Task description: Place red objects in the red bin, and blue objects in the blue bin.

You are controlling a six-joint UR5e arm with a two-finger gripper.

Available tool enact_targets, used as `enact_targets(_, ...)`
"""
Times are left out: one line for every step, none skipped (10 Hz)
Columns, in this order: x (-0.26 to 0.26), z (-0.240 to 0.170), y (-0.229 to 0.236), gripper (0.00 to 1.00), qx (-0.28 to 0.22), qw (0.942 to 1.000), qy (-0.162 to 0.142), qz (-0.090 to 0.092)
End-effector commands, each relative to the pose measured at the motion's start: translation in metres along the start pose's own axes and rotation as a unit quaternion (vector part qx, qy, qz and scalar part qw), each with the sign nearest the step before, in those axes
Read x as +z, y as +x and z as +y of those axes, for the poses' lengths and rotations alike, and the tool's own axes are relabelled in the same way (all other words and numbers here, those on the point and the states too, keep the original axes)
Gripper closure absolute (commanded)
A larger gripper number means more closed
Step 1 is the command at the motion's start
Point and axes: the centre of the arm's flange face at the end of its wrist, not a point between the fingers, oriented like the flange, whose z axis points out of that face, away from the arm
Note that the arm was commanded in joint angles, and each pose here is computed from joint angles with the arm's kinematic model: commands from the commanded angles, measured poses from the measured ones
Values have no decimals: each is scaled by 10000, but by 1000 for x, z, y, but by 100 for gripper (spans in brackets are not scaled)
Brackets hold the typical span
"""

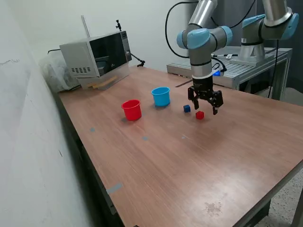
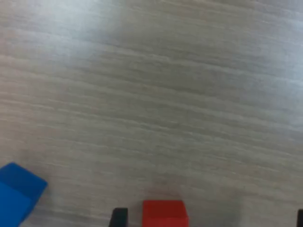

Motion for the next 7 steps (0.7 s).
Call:
enact_targets(2,-1,4,0,-32,10000,14,0)
enact_targets(1,0,4,0,-32,10000,-1,-1)
enact_targets(-2,2,4,0,-32,10000,-31,-2)
enact_targets(-1,2,4,0,-32,10000,-24,-2)
enact_targets(0,2,4,0,-32,10000,-16,-2)
enact_targets(4,2,4,0,-32,10000,14,0)
enact_targets(4,2,4,0,-32,10000,15,0)
